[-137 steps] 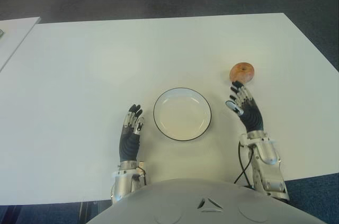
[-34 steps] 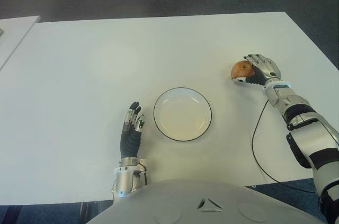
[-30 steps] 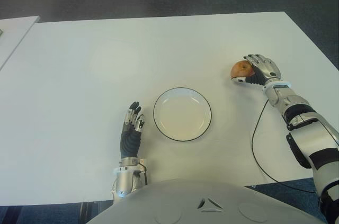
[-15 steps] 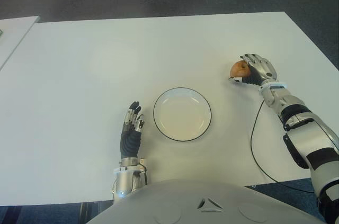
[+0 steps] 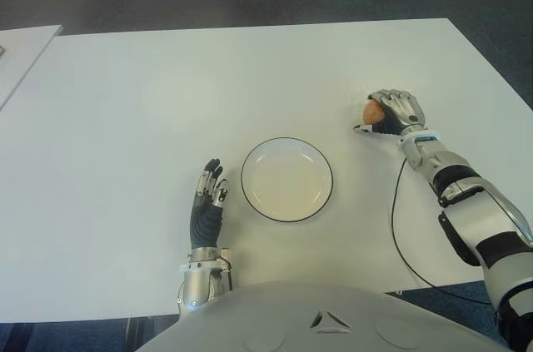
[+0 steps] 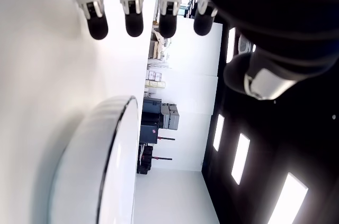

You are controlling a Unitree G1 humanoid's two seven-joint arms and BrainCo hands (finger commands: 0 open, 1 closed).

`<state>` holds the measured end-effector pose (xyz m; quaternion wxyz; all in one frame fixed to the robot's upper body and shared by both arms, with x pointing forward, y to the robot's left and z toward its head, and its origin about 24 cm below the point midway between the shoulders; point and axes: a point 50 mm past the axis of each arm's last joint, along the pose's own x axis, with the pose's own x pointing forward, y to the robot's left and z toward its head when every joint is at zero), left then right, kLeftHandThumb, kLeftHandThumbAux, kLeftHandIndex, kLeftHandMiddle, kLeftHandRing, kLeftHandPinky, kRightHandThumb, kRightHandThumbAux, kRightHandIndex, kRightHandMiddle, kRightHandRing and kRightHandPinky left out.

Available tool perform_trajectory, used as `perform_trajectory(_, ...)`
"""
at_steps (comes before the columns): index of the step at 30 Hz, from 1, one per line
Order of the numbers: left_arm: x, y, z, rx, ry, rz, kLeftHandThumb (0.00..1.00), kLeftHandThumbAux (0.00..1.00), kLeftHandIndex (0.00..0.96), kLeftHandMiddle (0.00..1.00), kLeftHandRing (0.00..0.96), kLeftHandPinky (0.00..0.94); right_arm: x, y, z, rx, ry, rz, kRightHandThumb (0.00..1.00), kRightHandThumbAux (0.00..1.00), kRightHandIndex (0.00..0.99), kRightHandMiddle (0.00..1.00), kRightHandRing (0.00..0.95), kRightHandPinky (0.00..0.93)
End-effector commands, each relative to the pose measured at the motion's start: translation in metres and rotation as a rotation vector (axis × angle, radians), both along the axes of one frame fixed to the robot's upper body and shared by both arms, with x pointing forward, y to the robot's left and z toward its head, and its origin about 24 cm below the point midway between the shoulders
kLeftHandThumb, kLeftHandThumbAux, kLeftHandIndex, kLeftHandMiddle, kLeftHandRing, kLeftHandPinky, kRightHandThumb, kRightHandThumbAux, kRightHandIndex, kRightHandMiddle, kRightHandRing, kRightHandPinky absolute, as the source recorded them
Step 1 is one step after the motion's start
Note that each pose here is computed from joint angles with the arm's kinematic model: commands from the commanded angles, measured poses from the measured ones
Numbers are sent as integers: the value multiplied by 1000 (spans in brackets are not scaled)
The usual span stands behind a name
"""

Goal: Put the apples into the plate.

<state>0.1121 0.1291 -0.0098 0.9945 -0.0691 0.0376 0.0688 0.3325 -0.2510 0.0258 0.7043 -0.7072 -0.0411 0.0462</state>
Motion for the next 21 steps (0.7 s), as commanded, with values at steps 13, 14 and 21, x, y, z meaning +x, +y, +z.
perform_trajectory(13,1,-3,-3,-65,-11,26,143,431,86,83,82,123,-10,5,-9,100,12,42,693,729,796,857,823,730)
perform_trajectory(14,1,-3,-3,-67,-12,26,146,429,88,84,84,125,-10,4,-9,104,15,43,700,730,797,859,824,726)
perform_trajectory(21,2,-1,-3,-75,-20,27,147,422,93,84,78,106,-8,4,-5,131,21,46,748,725,807,864,825,718)
